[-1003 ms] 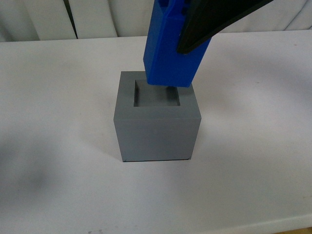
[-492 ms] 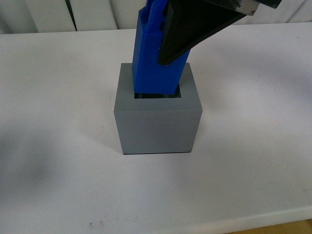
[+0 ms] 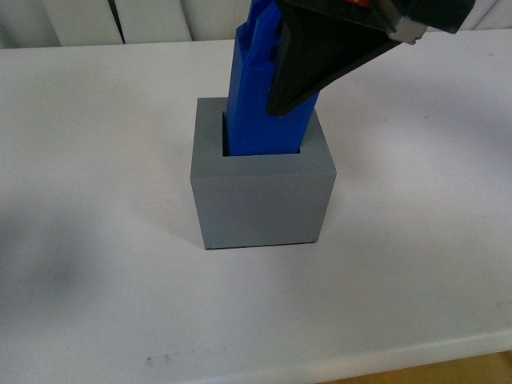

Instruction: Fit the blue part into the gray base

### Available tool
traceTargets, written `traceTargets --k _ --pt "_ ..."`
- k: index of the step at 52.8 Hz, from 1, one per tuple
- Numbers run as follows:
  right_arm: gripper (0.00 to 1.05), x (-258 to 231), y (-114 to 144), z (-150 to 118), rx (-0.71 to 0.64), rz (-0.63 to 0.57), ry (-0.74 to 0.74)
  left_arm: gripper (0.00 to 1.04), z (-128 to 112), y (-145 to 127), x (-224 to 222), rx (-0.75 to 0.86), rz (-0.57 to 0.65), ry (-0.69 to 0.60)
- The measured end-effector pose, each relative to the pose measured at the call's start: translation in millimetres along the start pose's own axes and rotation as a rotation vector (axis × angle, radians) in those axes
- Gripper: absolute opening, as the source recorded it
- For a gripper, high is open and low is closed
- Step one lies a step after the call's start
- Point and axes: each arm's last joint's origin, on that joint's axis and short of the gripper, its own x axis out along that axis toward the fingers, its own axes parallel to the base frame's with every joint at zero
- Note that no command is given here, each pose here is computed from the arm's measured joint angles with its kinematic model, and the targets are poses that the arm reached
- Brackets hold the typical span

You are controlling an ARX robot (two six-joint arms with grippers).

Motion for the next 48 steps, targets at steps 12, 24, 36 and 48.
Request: traceTargets --k 12,24,36,48 --pt "0.59 4 1 0 0.005 -0.001 0.001 0.99 0 0 0 0.0 0.0 0.0" --pt "0.96 6 0 -1 0.017 -0.028 -0.037 0.99 0 0 0 0.0 0.0 0.0" --pt "0.97 -15 -1 -10 0.096 -0.116 -0.145 0.99 0 0 0 0.0 0.0 0.0" --pt "0.97 -56 18 -43 0.198 -0.179 -0.332 0.99 0 0 0 0.0 0.0 0.0"
